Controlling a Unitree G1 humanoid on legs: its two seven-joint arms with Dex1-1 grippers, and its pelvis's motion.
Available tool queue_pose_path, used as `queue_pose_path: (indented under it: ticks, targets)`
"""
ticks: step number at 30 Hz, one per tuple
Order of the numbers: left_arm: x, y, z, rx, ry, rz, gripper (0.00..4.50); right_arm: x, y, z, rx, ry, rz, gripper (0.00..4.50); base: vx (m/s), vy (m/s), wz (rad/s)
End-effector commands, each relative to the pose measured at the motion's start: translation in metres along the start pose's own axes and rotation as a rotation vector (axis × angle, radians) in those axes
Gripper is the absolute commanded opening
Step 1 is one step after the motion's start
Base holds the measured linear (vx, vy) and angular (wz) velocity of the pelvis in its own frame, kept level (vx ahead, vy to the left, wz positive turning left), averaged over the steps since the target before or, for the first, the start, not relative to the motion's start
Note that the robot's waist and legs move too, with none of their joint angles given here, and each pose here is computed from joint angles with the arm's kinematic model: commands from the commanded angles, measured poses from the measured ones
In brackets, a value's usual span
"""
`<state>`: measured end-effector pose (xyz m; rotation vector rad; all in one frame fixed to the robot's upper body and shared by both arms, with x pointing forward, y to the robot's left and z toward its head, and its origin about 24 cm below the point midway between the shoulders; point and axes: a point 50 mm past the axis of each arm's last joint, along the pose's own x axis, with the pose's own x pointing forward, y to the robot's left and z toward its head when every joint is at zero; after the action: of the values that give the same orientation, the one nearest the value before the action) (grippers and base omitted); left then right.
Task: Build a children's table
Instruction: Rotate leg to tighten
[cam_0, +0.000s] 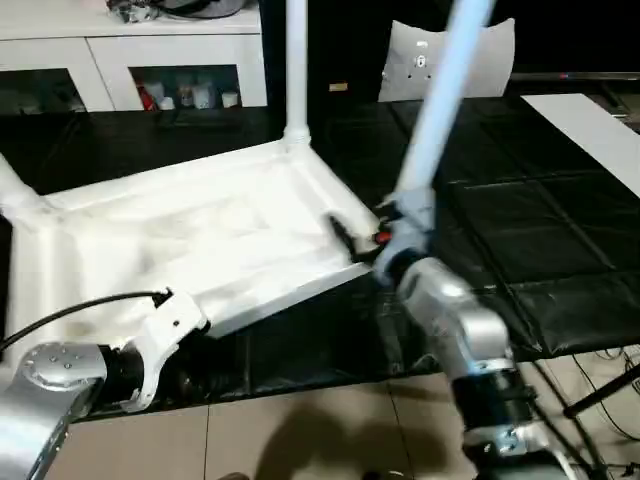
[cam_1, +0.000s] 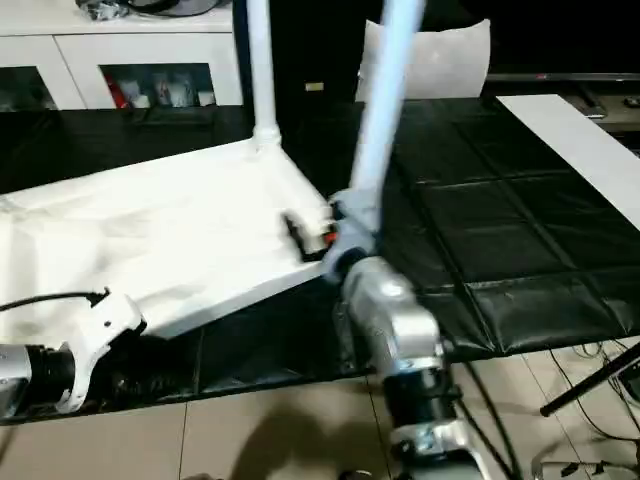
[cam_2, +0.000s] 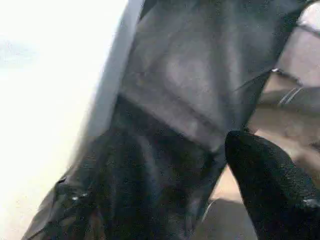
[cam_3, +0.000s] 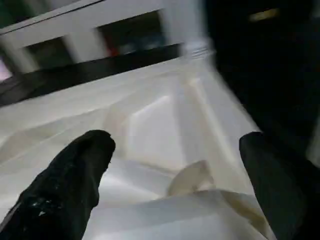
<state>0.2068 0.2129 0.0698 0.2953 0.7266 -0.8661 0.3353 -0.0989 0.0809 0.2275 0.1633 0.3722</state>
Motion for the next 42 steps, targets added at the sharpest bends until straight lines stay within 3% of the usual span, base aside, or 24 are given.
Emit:
queue_pose_path:
  ticks: [1,5,13,19,22,26,27,28,30,32,34,36,37,42]
  targets:
    - [0.001,0.005,-0.003,0.016,0.025,0.045,3.43,-0.002,-0.016,0.005,-0.008,-0.022,-0.082,4.50,0.000,0.000,0.00]
    - [0.010,0.018,0.000,0.034,0.012,0.142,3.43,-0.007,-0.047,0.017,-0.038,-0.060,-0.187,4.50,0.000,0.000,0.00]
    - [0.017,0.029,0.007,0.062,-0.019,0.222,3.43,-0.017,-0.086,0.032,-0.077,-0.096,-0.304,4.50,0.000,0.000,0.00]
    - [0.033,0.038,0.016,0.076,-0.072,0.309,3.43,-0.024,-0.108,0.040,-0.121,-0.111,-0.363,4.50,0.000,0.000,0.00]
    - [0.041,0.046,0.029,0.096,-0.145,0.385,3.43,-0.031,-0.123,0.047,-0.157,-0.119,-0.418,4.50,0.000,0.000,0.00]
    - [0.045,0.046,0.035,0.068,-0.222,0.414,3.43,-0.038,-0.134,0.050,-0.164,-0.128,-0.447,4.50,0.000,0.000,0.00]
    - [0.045,0.046,0.035,0.068,-0.222,0.414,3.43,-0.038,-0.134,0.050,-0.164,-0.128,-0.447,4.50,0.000,0.000,0.00]
    - [0.045,0.044,0.035,0.007,-0.254,0.393,3.72,-0.039,-0.133,0.049,-0.174,-0.126,-0.435,4.50,0.000,0.000,0.00]
    - [0.043,0.040,0.033,-0.075,-0.300,0.373,3.78,-0.038,-0.126,0.044,-0.194,-0.113,-0.378,4.50,0.000,0.000,0.00]
    - [0.041,0.037,0.032,-0.094,-0.314,0.367,3.83,-0.038,-0.121,0.040,-0.198,-0.107,-0.339,4.50,0.000,0.000,0.00]
    - [0.036,0.026,0.025,-0.129,-0.355,0.371,3.97,-0.037,-0.103,0.027,-0.195,-0.078,-0.209,4.50,0.000,0.000,0.00]
    - [0.034,0.024,0.021,-0.141,-0.363,0.384,4.12,-0.037,-0.098,0.022,-0.197,-0.066,-0.173,4.50,0.000,0.000,0.00]
    - [0.028,0.020,0.014,-0.184,-0.388,0.426,4.18,-0.040,-0.088,0.011,-0.208,-0.040,-0.120,4.50,0.000,0.000,0.00]
    - [0.018,0.024,0.007,-0.238,-0.425,0.576,4.41,-0.045,-0.074,-0.001,-0.198,-0.003,-0.014,4.50,0.000,0.000,0.00]
